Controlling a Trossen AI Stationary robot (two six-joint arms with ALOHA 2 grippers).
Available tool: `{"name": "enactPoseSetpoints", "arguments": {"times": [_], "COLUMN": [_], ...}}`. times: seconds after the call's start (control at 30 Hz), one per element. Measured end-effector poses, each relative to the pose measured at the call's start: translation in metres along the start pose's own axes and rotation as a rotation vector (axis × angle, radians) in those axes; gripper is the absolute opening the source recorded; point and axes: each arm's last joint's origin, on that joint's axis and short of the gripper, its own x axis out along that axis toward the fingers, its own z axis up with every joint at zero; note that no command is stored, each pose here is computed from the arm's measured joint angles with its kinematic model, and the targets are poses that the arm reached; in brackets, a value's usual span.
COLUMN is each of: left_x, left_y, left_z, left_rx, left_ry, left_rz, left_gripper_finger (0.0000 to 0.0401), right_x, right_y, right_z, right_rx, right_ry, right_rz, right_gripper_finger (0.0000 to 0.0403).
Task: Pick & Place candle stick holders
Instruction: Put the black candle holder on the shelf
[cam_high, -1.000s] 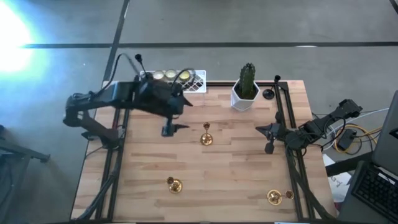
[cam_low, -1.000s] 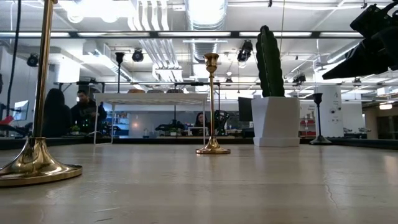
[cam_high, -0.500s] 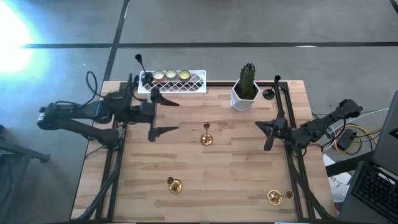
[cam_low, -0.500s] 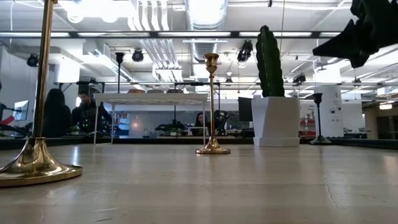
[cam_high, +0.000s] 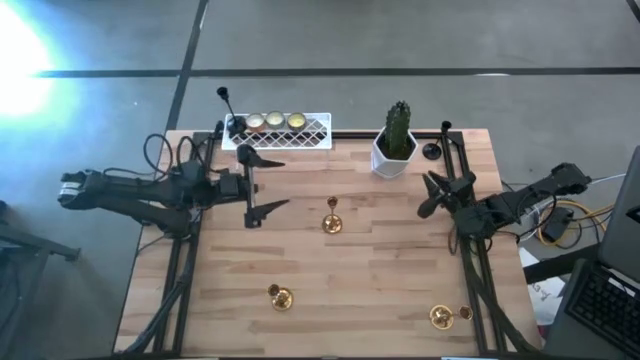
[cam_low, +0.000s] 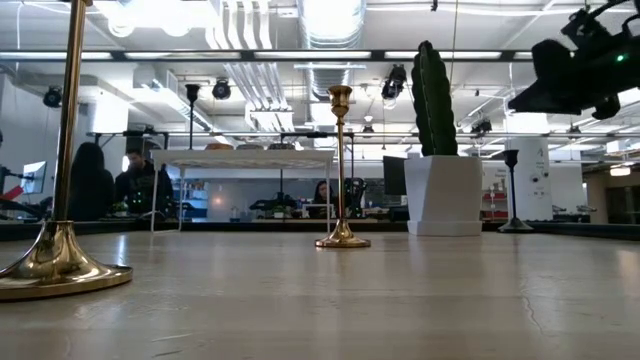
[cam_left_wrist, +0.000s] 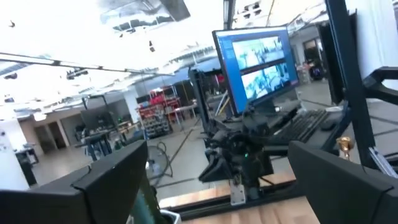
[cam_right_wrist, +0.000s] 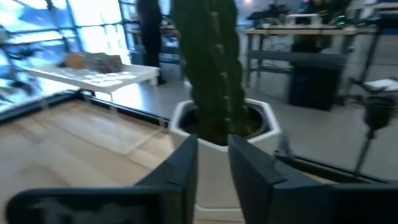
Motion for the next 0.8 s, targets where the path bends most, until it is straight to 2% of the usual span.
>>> {"name": "enactPoseSetpoints", "arguments": {"times": [0.3, 0.43, 0.6, 0.7, 0.8], "left_x": [0.0, -0.001, -0.001, -0.001, -0.001], "left_y": [0.004, 0.004, 0.003, 0.003, 0.003], "left_z": [-0.003, -0.005, -0.008, -0.008, -0.009], "left_rx": [0.05, 0.053, 0.065, 0.073, 0.073], "left_ry": [0.067, 0.101, 0.132, 0.14, 0.143], "left_rz": [0.129, 0.166, 0.155, 0.159, 0.159], "left_gripper_finger": [0.0392, 0.0392, 0.0392, 0.0392, 0.0392], "right_x": [0.017, 0.026, 0.037, 0.044, 0.05], "right_y": [-0.006, -0.011, -0.018, -0.023, -0.029], "right_z": [-0.004, -0.005, -0.005, -0.006, -0.006], "right_rx": [-0.059, -0.068, 0.033, 0.099, 0.091], "right_ry": [0.009, 0.007, 0.01, 0.054, 0.103], "right_rz": [-0.18, -0.285, -0.391, -0.401, -0.423], "right_gripper_finger": [0.0242, 0.0291, 0.0317, 0.0317, 0.0307]}}
